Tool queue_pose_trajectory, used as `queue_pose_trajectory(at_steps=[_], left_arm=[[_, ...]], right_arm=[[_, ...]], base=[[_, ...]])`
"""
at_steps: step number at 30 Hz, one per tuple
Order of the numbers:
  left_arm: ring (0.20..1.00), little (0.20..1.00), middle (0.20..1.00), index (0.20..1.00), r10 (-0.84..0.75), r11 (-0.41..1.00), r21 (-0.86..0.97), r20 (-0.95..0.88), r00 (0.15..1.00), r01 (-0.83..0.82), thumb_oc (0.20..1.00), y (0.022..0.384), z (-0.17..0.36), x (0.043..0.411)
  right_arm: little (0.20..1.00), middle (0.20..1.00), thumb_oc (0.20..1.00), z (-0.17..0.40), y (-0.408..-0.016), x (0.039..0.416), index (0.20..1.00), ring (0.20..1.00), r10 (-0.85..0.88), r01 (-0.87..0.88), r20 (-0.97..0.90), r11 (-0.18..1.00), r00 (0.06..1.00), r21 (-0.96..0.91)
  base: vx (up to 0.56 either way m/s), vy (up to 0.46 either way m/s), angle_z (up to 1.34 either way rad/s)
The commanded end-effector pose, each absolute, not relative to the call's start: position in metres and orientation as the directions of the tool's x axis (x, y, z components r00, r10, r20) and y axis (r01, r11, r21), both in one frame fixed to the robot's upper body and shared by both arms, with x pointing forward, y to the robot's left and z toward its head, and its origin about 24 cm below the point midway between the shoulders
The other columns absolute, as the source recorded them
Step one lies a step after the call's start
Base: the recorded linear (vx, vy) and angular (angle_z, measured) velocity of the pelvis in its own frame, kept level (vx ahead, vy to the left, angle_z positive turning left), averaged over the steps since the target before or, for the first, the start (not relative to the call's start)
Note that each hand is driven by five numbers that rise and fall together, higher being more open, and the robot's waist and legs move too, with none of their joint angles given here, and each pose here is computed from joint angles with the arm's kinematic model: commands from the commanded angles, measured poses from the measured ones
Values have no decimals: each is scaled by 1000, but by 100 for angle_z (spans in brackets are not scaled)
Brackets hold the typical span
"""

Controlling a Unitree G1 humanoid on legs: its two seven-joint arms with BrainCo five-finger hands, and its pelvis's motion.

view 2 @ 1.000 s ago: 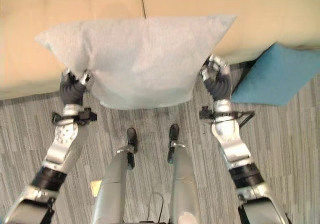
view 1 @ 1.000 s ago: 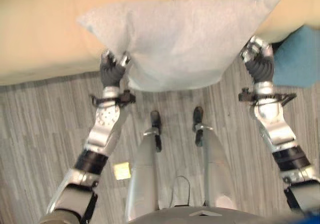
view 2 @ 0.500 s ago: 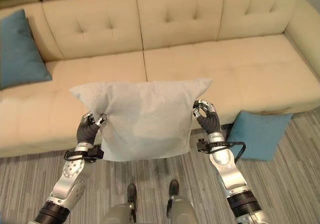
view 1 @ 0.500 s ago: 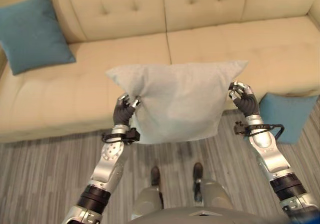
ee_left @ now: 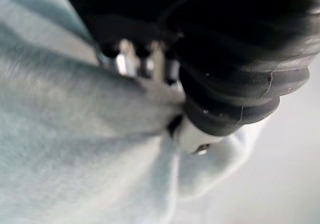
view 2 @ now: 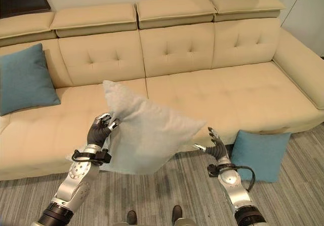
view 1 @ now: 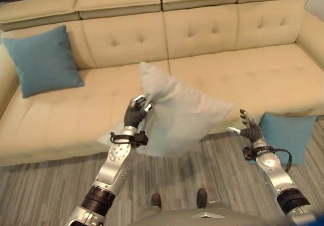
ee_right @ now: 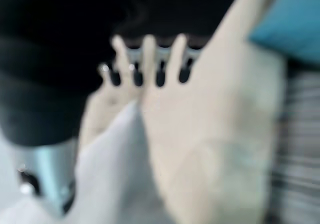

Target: Pick up all the scattered cushions and arrange them neatly on the sofa.

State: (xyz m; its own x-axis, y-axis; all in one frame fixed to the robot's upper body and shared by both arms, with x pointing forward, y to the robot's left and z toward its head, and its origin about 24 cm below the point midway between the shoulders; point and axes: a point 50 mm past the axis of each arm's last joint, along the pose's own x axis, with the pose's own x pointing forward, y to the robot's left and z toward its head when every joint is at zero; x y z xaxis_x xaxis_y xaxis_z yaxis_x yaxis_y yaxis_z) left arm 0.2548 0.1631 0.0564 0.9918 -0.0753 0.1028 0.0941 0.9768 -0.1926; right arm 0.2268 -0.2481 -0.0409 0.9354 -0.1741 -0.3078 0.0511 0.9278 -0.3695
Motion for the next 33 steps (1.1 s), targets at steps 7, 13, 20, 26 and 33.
queue_pose_trajectory(at_steps=[7,13,20,26,33], left_arm=[[200,200,200,200,-187,915,-210,536,823,344,200,140,147,255],[200,200,200,200,-220,886,-199,616,757,419,200,134,168,249],[200,200,200,200,-266,845,-179,676,687,504,200,127,184,241],[200,200,200,200,-291,829,-198,647,705,524,200,121,176,240],[200,200,200,200,-301,824,-238,586,753,515,200,112,161,247]], right_arm=[[1000,1000,1000,-75,-264,201,1000,1000,-231,87,-477,948,848,-305],[1000,1000,1000,-88,-263,183,1000,1000,-198,93,-550,973,811,-212],[1000,1000,1000,-55,-251,204,1000,1000,-74,24,-397,991,915,-128],[1000,1000,1000,1,-205,247,1000,1000,156,-171,-139,980,978,-105],[1000,1000,1000,47,-141,261,1000,1000,418,-415,71,909,906,-45]], base=[[0,0,0],[0,0,0],[1,-3,0],[0,0,0],[3,0,1]])
